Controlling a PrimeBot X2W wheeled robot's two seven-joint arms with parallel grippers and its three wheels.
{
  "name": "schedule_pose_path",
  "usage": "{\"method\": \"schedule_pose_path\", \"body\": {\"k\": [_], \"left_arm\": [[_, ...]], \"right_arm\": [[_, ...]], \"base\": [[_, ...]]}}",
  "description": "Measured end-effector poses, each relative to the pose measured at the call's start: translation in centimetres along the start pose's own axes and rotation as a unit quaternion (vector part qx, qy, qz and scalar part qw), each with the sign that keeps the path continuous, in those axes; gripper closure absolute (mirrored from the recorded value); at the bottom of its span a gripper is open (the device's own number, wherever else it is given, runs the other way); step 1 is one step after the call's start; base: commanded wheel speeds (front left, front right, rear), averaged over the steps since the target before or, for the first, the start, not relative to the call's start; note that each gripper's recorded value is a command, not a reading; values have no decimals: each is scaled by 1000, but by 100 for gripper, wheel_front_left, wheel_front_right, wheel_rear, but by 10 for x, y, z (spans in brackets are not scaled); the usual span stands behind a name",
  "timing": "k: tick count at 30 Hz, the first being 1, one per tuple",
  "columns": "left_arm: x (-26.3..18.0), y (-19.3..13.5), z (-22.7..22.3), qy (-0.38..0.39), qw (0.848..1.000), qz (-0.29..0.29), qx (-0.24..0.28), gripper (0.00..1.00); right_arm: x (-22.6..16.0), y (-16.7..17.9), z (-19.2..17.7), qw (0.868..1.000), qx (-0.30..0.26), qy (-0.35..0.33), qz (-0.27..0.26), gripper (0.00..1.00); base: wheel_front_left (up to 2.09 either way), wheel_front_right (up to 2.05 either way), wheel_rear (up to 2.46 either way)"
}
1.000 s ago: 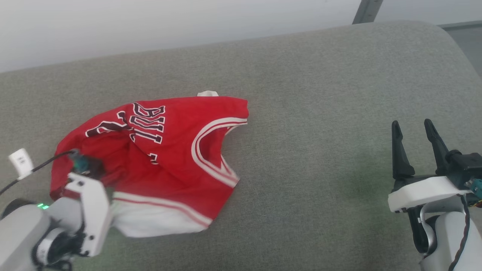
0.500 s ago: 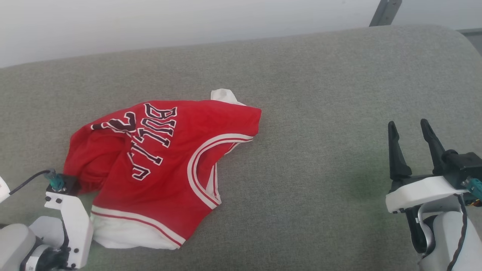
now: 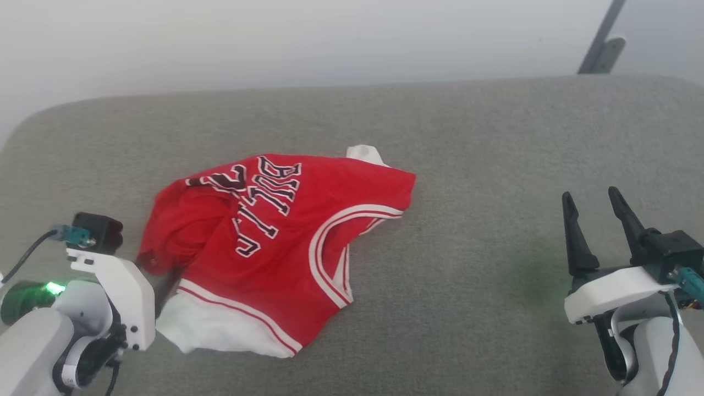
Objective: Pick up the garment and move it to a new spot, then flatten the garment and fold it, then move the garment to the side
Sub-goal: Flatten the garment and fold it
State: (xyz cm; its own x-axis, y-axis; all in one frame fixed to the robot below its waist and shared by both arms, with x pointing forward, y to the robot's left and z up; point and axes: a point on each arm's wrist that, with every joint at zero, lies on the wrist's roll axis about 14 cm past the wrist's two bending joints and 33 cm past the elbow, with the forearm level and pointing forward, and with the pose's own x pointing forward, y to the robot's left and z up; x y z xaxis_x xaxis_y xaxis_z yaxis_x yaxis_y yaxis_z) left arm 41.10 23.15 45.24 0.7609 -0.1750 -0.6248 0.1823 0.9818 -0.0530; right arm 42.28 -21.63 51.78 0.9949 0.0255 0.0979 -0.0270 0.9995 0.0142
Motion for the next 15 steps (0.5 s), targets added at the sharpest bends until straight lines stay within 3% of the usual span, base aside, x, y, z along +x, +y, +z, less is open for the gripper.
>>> {"method": "schedule_pose_path", "body": {"k": [7,15], "left_arm": [[-28,21,34,-159,986,42,-5,0],[-64,48,40,-286,953,98,-28,0]], "right_arm": [[4,20,10,999,2,-12,30,0],[10,40,13,998,3,-16,62,0]], "base": [[0,0,0],[0,0,0]]}}
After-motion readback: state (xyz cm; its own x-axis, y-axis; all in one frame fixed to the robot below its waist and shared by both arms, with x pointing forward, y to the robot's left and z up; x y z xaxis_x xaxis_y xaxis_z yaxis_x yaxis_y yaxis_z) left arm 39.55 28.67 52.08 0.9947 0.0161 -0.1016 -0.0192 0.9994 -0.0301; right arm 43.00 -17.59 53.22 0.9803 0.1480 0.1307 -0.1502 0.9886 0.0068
